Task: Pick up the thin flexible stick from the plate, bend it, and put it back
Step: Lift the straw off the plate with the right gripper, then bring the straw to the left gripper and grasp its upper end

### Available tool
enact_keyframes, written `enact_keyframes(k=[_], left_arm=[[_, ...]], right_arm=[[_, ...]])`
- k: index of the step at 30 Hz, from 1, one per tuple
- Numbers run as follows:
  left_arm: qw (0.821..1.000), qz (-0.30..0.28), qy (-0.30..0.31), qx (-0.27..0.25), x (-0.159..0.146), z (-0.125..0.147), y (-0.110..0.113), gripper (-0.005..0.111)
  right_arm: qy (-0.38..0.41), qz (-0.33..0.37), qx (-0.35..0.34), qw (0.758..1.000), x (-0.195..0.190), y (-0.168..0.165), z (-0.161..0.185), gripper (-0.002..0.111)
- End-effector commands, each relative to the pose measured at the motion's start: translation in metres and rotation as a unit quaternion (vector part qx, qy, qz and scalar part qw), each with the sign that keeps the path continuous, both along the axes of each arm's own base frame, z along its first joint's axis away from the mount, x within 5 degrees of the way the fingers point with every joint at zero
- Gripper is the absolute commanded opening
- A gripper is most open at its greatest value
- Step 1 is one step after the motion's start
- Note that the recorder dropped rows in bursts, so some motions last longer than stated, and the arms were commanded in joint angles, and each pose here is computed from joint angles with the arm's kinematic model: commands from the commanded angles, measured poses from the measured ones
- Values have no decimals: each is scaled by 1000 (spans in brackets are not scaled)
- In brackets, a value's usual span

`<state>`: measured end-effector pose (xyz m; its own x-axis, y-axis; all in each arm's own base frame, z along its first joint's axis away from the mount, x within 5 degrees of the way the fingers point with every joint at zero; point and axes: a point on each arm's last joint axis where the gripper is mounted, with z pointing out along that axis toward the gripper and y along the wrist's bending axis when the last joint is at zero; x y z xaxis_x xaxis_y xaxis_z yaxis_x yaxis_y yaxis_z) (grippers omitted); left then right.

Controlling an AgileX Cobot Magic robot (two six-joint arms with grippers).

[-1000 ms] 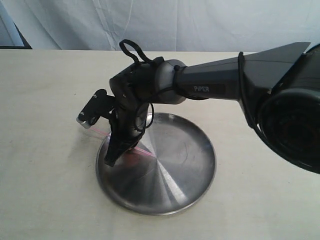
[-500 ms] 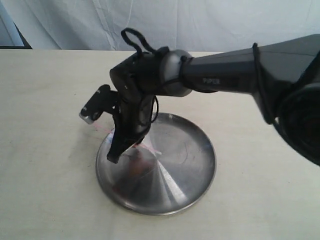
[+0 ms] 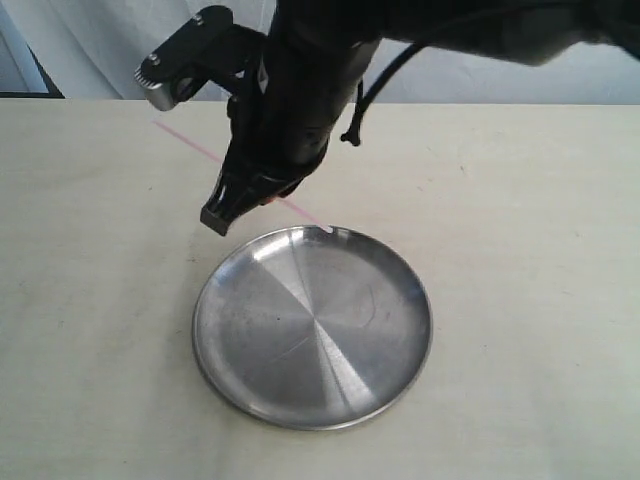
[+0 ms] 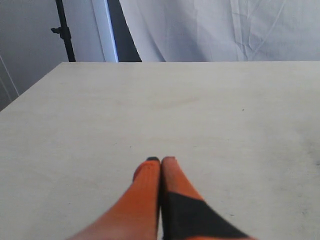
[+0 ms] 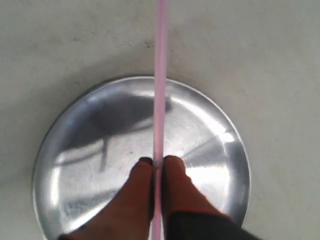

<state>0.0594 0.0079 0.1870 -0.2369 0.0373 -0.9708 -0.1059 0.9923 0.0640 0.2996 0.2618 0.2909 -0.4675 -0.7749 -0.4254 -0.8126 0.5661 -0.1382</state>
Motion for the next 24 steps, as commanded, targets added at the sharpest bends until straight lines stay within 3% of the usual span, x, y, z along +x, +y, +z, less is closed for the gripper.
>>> enact_keyframes(k=[1, 3, 7, 12, 16, 18, 20, 22, 24], left_arm=[[997, -7, -61, 36, 2, 11, 0, 0], [992, -13, -117, 42, 2, 21, -2, 0], [962, -30, -267, 54, -2, 49, -6, 0], [900, -49, -427, 67, -16, 76, -11, 0], [862, -82, -500, -1, -26, 86, -14, 0], [853, -103, -508, -67, -27, 88, -14, 0], [860, -118, -480, -128, -23, 84, -15, 0], [880, -125, -415, -193, -15, 82, -16, 0], [904, -91, -314, -276, -5, 79, -13, 0]], right_arm=[[7, -4, 27, 1000, -26, -18, 23, -1], [9, -6, 49, 999, -39, -26, 30, -1], [10, -6, 96, 995, -63, -40, 39, -1], [25, -18, 140, 990, -89, -56, 35, -1], [44, -28, 149, 987, -100, -63, 21, -1], [54, -31, 153, 986, -103, -63, 13, -1], [68, -30, 165, 983, -106, -62, 5, -1], [82, -22, 185, 979, -109, -59, 1, -1], [92, -14, 202, 975, -112, -57, 1, -1]])
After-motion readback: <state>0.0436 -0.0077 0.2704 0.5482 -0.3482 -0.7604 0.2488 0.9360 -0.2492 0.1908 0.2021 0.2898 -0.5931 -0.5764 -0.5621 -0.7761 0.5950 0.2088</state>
